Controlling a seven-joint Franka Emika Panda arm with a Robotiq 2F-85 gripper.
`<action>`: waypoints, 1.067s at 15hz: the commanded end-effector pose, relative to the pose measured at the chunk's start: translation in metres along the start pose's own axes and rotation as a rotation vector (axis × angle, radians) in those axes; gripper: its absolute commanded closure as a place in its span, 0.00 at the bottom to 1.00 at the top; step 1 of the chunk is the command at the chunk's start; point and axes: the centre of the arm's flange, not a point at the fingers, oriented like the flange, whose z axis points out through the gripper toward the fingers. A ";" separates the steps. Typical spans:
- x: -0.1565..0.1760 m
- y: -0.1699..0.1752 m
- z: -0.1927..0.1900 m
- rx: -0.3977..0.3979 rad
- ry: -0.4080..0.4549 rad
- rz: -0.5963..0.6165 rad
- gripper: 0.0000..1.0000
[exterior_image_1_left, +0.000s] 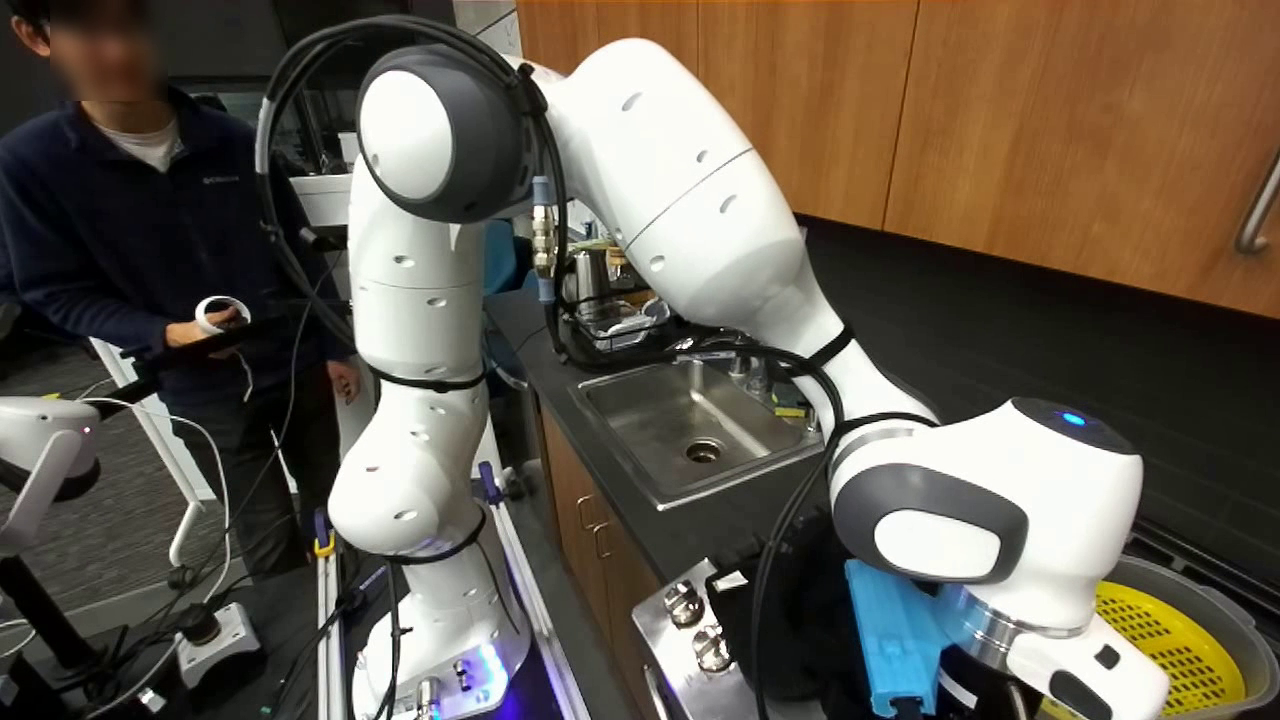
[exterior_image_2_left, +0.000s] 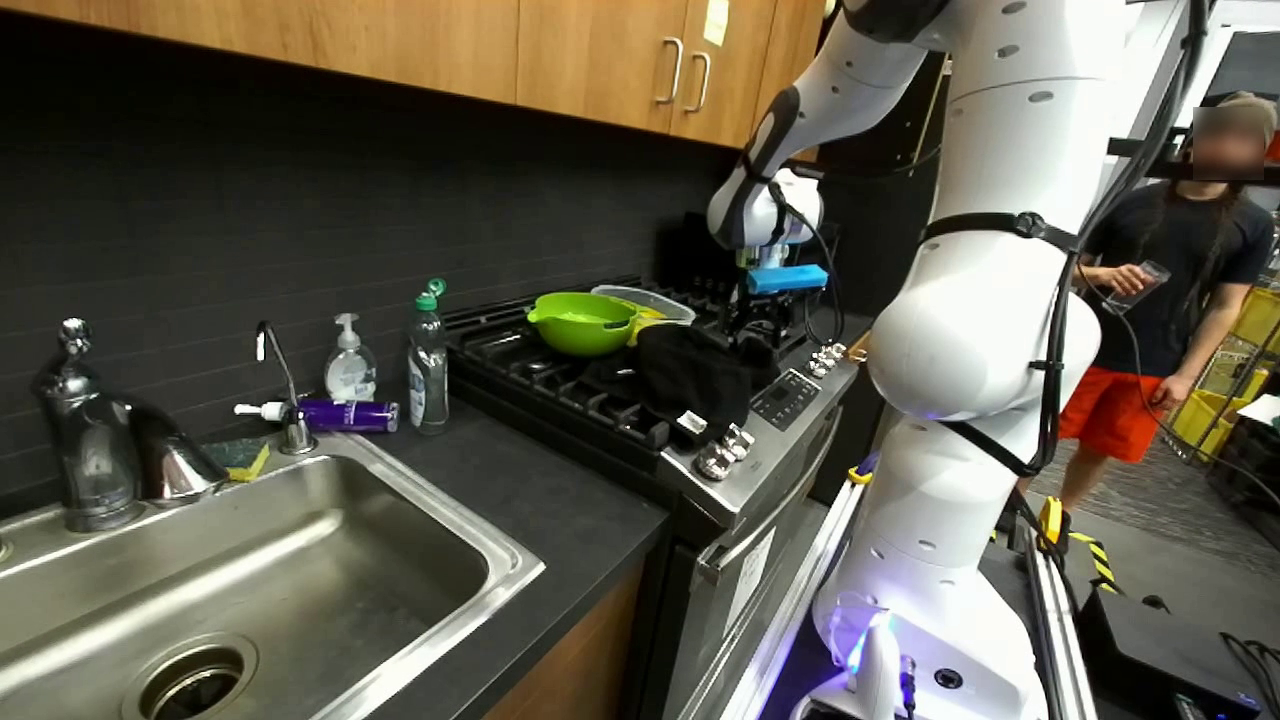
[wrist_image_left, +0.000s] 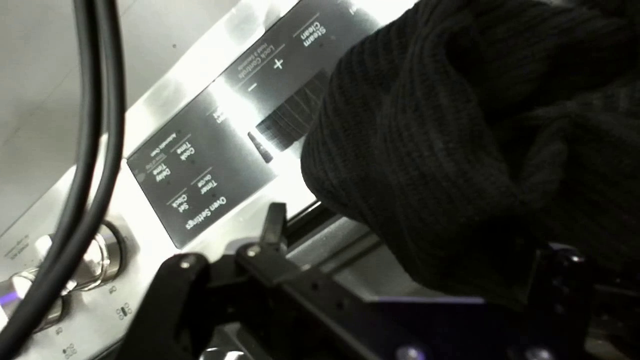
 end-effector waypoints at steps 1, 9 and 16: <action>-0.015 0.000 -0.004 0.017 -0.020 0.000 0.00; -0.006 -0.001 0.004 0.004 -0.017 -0.001 0.26; -0.006 -0.001 0.004 0.004 -0.017 -0.001 0.26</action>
